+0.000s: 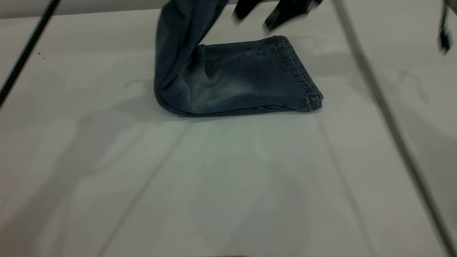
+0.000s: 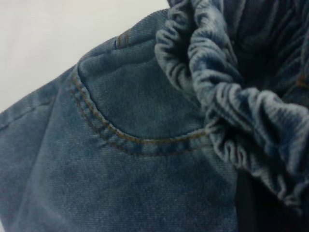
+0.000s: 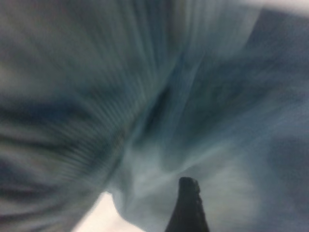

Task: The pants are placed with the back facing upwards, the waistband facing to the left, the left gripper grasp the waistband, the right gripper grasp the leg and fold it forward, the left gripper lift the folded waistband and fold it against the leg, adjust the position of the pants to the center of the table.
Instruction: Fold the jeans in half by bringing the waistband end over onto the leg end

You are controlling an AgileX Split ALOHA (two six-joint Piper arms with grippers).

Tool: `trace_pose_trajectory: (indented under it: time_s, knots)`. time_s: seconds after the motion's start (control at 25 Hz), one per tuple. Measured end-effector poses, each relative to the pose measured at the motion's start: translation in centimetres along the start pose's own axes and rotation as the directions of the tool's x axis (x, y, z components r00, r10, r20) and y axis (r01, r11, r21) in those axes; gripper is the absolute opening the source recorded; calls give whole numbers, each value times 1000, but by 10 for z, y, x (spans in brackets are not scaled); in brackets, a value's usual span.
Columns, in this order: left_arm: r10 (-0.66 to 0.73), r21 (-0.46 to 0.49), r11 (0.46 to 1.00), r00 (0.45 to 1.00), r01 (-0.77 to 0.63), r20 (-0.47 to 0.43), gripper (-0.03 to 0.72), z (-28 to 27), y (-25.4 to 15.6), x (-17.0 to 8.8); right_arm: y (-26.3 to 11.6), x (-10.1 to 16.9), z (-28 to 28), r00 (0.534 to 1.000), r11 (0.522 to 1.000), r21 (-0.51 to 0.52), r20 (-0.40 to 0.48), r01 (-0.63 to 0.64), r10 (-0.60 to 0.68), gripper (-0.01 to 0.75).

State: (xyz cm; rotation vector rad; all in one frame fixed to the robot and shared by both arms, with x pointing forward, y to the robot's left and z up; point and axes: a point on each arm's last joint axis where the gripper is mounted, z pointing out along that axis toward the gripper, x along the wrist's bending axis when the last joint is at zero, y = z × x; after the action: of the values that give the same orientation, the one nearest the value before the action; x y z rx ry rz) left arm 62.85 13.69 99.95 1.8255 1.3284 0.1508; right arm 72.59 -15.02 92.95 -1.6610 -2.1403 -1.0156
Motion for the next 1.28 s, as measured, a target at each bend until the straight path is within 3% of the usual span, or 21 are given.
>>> trace_pose_trajectory:
  time_s: [0.28, 0.6, 0.72, 0.92, 1.0, 1.12, 1.28]
  knots:
    - [34, -9, 999, 999, -34, -13, 90, 30, -15, -28, 23, 2, -107, 999, 987, -158, 41, 29, -23, 489]
    - [-10, 89, 996, 997, 17, -81, 113, 92, -63, -20, 20, 21, -134, 998, 987, -146, 19, 62, -60, 489]
    - [7, 115, 993, 997, 2, -80, 207, 99, -71, -17, 19, 21, -134, 998, 989, -135, 15, 63, -61, 489]
    - [110, 101, 989, 993, -106, -30, 508, 98, -58, -25, 19, 22, -134, 998, 990, -126, 11, 63, -62, 489]
    - [160, 82, 984, 987, -159, -6, 589, 96, -48, -30, 17, 22, -133, 998, 991, -115, 4, 62, -62, 489]
    - [235, 26, 972, 972, -234, -6, 629, 80, -27, -37, 15, 23, -133, 998, 994, -92, -5, 63, -64, 489]
    - [281, -79, 956, 959, -284, -42, 606, 29, 13, -34, 10, 31, -125, 996, 996, -28, -12, 90, -90, 489]
